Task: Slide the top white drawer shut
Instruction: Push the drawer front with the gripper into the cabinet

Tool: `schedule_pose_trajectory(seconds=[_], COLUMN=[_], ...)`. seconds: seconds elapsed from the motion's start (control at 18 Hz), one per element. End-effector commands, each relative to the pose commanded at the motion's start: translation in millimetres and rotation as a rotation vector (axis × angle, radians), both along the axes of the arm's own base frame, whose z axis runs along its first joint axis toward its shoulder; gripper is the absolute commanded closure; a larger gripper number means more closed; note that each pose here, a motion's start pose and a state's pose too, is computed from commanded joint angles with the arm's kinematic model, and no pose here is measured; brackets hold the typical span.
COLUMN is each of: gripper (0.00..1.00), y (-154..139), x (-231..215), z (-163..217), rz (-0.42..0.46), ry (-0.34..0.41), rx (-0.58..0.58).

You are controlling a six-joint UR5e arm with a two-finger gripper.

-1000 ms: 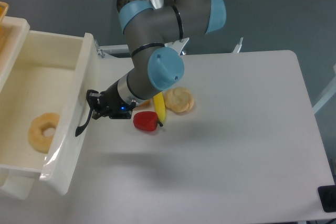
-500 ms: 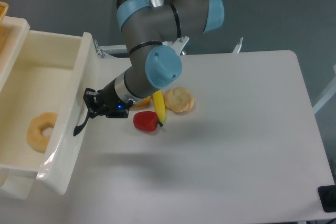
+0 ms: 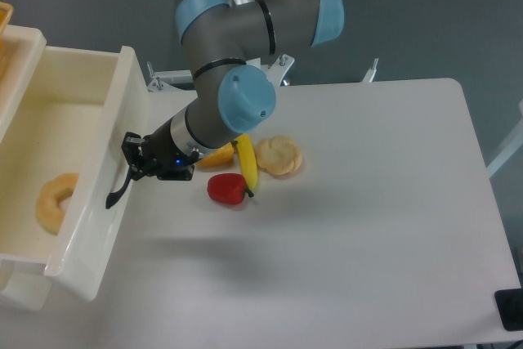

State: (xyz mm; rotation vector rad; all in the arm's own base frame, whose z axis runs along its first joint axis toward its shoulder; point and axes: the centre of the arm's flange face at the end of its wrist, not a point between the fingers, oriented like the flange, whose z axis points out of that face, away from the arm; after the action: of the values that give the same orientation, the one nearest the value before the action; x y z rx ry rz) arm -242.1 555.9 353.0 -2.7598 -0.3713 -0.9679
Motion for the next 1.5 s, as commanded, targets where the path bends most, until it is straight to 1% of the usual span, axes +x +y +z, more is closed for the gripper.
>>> schedule_pose_trajectory(seconds=[1.0, 1.5], gripper=[1.00, 1.00], y=[23.4, 36.8], x=[52.8, 88.9], z=[-5.2, -6.7], rz=[-0.072, -0.101], ry=[-0.007, -0.005], rx=[-0.018, -0.031])
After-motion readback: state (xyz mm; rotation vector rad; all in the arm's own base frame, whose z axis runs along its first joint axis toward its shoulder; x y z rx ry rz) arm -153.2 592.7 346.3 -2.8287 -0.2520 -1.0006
